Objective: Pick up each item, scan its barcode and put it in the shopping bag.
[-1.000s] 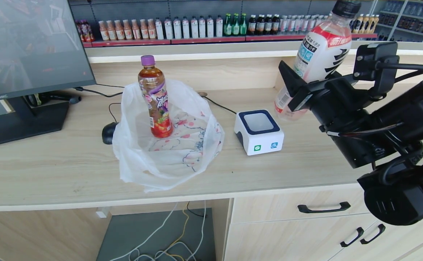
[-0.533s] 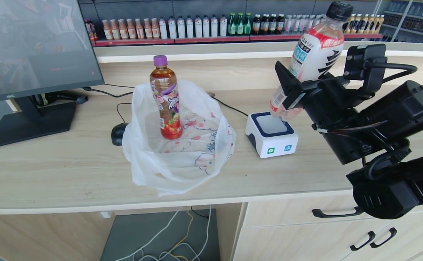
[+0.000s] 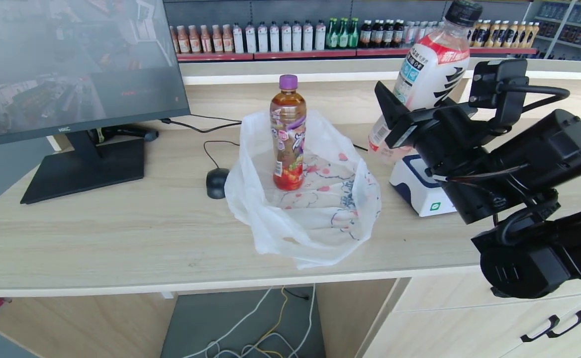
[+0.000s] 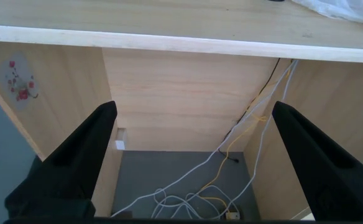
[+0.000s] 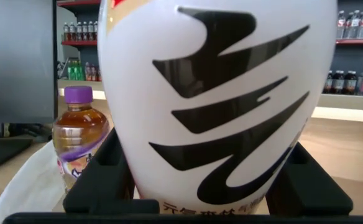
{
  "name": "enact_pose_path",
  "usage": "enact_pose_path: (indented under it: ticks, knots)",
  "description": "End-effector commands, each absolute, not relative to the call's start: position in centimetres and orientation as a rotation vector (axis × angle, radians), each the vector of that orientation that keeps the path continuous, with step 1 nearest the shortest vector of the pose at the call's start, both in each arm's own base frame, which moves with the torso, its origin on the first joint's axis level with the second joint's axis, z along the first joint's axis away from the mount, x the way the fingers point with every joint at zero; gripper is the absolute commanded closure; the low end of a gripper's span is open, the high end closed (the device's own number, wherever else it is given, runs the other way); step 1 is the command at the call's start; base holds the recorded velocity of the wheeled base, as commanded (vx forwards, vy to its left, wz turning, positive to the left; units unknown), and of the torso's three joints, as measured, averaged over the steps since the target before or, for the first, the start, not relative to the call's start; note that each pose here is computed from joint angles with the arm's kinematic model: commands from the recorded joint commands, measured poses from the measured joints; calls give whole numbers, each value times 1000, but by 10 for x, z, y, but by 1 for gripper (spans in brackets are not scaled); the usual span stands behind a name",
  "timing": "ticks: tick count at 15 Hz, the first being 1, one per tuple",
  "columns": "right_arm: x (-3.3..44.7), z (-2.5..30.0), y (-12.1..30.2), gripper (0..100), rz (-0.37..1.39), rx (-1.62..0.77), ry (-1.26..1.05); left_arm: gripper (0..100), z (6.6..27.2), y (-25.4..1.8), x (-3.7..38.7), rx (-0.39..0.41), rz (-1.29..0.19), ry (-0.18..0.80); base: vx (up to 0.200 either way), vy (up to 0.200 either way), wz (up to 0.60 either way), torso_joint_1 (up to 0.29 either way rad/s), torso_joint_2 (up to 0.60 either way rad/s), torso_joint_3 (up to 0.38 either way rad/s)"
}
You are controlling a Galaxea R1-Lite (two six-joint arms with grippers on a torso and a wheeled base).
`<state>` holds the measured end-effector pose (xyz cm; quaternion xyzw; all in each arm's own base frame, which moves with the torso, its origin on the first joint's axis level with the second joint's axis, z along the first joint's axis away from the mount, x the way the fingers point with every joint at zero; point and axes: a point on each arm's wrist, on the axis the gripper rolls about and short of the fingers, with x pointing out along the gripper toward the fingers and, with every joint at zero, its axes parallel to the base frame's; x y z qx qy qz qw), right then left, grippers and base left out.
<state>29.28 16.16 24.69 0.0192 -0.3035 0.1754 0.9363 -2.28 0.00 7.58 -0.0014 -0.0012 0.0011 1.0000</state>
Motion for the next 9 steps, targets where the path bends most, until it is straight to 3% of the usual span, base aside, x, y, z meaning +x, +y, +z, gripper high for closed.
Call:
enact_pose_path:
  ticks: [1, 2, 9]
  knots:
    - [293, 245, 163, 100, 362, 38, -615, 0, 76, 0, -23, -3, 3, -3, 0, 200, 0, 2, 2, 2]
    - [292, 244, 164, 100, 367, 38, -611, 0, 76, 0, -23, -2, 3, -3, 0, 200, 0, 2, 2, 2]
    - [281, 227, 195, 100, 448, 41, -555, 0, 76, 0, -23, 0, 3, -3, 0, 0, 0, 0, 0, 0]
